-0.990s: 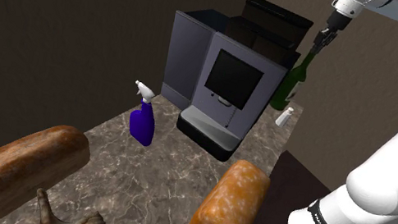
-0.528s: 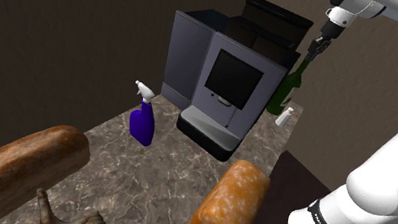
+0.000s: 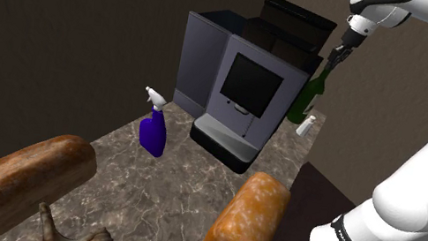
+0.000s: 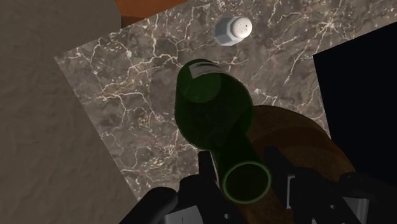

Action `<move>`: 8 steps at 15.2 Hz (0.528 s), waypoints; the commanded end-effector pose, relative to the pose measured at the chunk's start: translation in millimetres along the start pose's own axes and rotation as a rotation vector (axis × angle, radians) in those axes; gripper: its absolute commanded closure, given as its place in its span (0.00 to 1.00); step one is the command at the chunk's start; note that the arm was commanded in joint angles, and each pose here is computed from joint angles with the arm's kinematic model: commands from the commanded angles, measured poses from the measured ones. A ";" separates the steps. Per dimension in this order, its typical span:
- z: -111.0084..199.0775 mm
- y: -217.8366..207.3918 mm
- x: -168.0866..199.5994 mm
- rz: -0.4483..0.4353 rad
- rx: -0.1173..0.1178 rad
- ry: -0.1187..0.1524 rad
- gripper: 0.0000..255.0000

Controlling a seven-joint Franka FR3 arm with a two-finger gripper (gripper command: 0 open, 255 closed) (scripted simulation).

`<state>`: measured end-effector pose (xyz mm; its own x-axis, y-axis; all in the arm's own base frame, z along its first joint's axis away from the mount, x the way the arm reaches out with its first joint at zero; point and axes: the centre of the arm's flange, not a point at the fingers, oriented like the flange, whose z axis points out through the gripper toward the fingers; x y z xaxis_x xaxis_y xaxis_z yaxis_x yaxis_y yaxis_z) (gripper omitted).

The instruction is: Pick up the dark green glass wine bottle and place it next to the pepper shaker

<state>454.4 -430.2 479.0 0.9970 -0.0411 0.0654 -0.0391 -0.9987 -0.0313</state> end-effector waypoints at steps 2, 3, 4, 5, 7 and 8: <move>7.5 0.4 -0.3 0.000 0.007 -0.011 1.00; 7.5 0.4 -0.3 0.000 0.007 -0.011 1.00; 7.5 0.3 -0.3 0.000 0.007 -0.011 1.00; 7.5 0.4 -0.3 0.000 0.007 -0.011 1.00; 8.5 0.0 -1.4 0.000 0.007 -0.011 0.00; 9.0 0.5 -1.0 0.000 0.007 -0.011 0.00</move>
<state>453.9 -430.3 471.1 0.9976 -0.0408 0.0557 -0.0388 -0.9985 -0.0375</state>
